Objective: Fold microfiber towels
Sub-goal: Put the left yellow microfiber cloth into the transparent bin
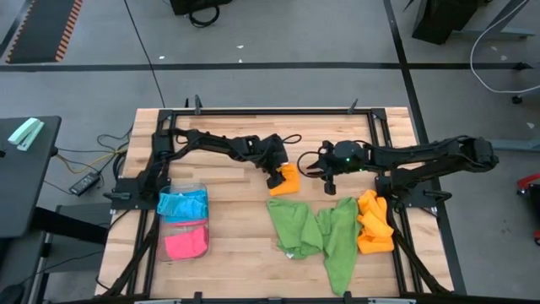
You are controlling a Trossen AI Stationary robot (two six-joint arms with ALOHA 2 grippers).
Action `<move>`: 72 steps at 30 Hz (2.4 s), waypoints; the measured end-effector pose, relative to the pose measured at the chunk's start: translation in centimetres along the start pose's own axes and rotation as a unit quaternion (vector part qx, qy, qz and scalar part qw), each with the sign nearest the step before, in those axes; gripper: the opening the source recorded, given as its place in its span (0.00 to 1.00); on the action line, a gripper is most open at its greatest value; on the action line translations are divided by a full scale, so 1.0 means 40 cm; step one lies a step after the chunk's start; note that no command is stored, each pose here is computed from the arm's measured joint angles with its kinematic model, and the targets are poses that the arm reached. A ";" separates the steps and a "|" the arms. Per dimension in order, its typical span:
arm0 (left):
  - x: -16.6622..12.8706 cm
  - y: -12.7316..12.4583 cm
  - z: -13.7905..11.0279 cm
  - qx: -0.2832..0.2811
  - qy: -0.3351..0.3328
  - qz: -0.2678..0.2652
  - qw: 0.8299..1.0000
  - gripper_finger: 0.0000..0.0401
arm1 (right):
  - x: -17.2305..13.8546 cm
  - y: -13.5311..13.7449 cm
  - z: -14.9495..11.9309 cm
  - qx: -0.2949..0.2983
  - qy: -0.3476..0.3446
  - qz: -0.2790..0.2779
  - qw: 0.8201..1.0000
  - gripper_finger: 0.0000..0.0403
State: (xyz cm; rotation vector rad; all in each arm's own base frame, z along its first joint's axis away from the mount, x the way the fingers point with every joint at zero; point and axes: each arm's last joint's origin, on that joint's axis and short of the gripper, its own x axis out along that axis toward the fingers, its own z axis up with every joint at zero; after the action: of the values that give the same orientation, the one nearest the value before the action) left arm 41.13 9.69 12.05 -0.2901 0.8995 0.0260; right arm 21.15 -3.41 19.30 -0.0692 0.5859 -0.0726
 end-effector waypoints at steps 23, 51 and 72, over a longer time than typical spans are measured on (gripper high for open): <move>-0.096 0.029 0.019 -0.001 0.009 -0.098 0.995 0.07 | 0.003 0.000 -0.003 -0.003 0.006 0.001 1.000 0.24; -0.469 -0.113 -0.073 -0.036 0.218 -0.254 0.942 0.07 | 0.002 0.001 -0.008 -0.011 0.018 0.003 1.000 0.24; -0.584 -0.317 -0.420 -0.193 0.238 -0.212 0.928 0.07 | 0.002 0.002 -0.012 0.012 0.026 0.004 1.000 0.24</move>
State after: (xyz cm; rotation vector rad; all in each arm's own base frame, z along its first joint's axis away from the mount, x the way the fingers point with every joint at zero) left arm 15.47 -4.54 23.31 -0.8826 1.2960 -0.2821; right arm 20.95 -3.37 18.84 -0.0412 0.6378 -0.0736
